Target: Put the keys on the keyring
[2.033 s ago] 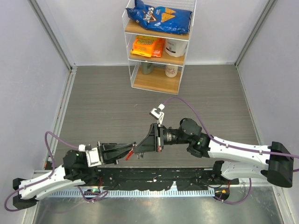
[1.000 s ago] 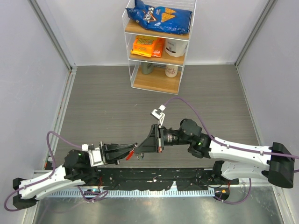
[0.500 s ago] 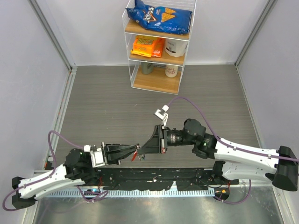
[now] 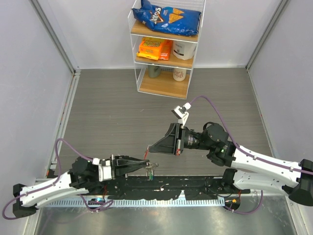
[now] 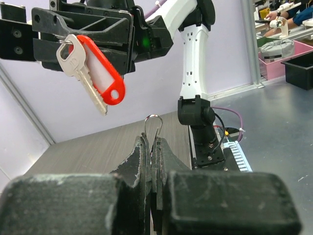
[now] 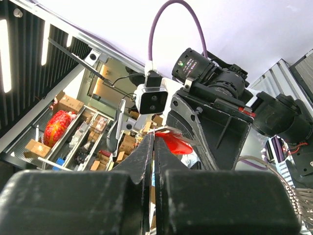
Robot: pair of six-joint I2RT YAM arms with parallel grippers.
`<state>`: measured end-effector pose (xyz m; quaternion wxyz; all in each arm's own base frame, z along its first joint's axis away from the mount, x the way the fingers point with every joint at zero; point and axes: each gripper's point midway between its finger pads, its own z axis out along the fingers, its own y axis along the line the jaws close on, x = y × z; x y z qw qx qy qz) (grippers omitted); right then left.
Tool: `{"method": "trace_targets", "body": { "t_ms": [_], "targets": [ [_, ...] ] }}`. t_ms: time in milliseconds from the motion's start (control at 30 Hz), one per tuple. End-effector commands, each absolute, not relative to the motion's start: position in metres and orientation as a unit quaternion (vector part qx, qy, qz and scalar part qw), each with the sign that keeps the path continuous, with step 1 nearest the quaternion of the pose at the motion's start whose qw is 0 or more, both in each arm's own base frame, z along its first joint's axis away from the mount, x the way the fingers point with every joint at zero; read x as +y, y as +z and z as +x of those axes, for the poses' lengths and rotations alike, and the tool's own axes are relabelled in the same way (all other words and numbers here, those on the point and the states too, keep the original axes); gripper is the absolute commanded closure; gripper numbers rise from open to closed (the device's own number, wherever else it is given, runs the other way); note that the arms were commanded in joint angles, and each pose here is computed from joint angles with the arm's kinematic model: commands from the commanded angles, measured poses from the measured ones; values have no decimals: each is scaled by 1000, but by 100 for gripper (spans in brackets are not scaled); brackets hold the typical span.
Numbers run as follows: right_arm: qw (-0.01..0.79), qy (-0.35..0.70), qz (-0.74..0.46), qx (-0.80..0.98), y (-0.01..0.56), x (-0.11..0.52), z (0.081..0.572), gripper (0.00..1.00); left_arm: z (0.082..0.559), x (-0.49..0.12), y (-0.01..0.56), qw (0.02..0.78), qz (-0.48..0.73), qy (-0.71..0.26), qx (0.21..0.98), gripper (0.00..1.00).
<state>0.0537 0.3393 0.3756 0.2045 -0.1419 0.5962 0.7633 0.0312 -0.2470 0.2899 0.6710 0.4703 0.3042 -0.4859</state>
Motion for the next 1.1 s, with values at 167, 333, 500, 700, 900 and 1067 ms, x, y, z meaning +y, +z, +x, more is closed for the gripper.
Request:
{"method": "trace_targets", "body": {
  "t_ms": [167, 333, 500, 700, 900, 1067],
  "targets": [
    [249, 755, -162, 585, 393, 328, 54, 94, 35, -247, 304, 688, 456, -481, 295, 100],
    [290, 677, -164, 657, 350, 320, 74, 94, 54, -244, 305, 707, 423, -460, 332, 100],
    [354, 547, -125, 748, 296, 284, 113, 94, 76, -240, 301, 716, 393, -431, 383, 100],
    [387, 400, -121, 822, 244, 252, 142, 94, 98, -236, 297, 722, 361, -401, 434, 100],
    [361, 269, -141, 882, 183, 231, 156, 94, 128, -226, 289, 726, 307, -355, 503, 100],
    [329, 195, -162, 910, 151, 225, 163, 94, 149, -220, 281, 722, 263, -320, 554, 100]
  ]
}}
